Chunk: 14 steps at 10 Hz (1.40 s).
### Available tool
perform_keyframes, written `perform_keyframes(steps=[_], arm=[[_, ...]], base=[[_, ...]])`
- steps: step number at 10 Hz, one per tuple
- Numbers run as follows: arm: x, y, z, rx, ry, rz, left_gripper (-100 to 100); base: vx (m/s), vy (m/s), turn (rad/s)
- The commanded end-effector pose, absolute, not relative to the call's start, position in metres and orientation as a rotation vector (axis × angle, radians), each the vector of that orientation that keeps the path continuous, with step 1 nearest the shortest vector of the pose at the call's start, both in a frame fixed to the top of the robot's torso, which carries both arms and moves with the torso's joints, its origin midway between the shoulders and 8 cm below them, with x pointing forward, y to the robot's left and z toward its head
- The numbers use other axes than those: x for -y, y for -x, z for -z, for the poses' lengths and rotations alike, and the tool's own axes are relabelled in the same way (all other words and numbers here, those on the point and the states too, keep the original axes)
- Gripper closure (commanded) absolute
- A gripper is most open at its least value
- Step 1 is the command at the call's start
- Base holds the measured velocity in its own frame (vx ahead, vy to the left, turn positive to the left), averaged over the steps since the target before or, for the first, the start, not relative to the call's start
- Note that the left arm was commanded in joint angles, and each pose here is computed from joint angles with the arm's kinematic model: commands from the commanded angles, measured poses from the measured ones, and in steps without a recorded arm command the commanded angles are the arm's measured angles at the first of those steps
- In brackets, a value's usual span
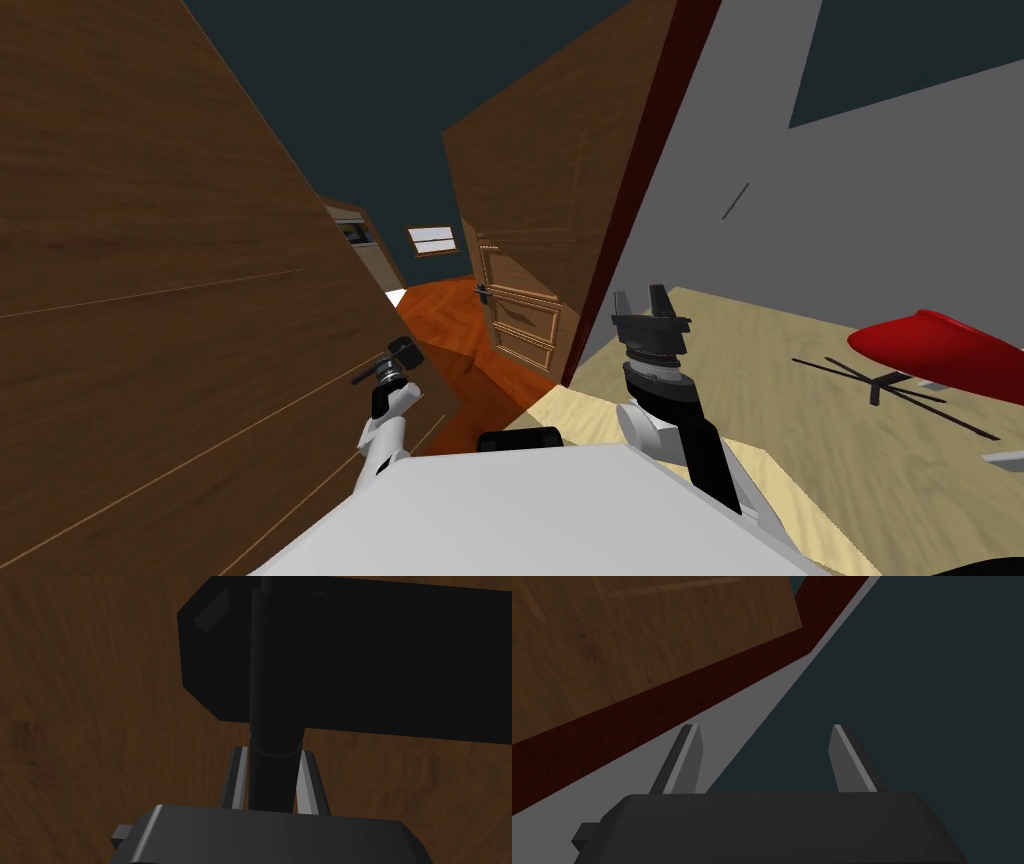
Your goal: Push the door open
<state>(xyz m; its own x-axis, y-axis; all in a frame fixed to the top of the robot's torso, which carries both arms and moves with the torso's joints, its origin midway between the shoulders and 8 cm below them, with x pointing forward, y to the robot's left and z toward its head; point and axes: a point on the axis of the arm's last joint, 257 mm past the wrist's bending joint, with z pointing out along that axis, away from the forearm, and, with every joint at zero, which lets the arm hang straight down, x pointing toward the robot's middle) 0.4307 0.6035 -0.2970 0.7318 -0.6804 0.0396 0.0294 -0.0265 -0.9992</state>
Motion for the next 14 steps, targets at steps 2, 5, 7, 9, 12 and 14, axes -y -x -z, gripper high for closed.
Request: perform_keyframes(steps=[2, 5, 7, 9, 12, 14], arm=[[-0.628, -0.408, 0.293, -0.517, 1.505, 0.572, 100], [-0.648, -0.383, 0.294, -0.468, 1.521, 0.528, 100], [-0.657, -0.371, 0.294, -0.446, 1.528, 0.507, 100], [-0.656, -0.369, 0.298, -0.444, 1.537, 0.505, 100], [-0.669, -0.355, 0.289, -0.388, 1.527, 0.46, 100], [-0.675, -0.347, 0.286, -0.355, 1.526, 0.431, 100]], base=[[0.171, 0.013, -0.015], [0.134, 0.019, -0.027], [0.193, 0.024, -0.003], [0.124, 0.015, 0.017], [0.053, 0.083, -0.059], [0.062, 0.091, -0.064]])
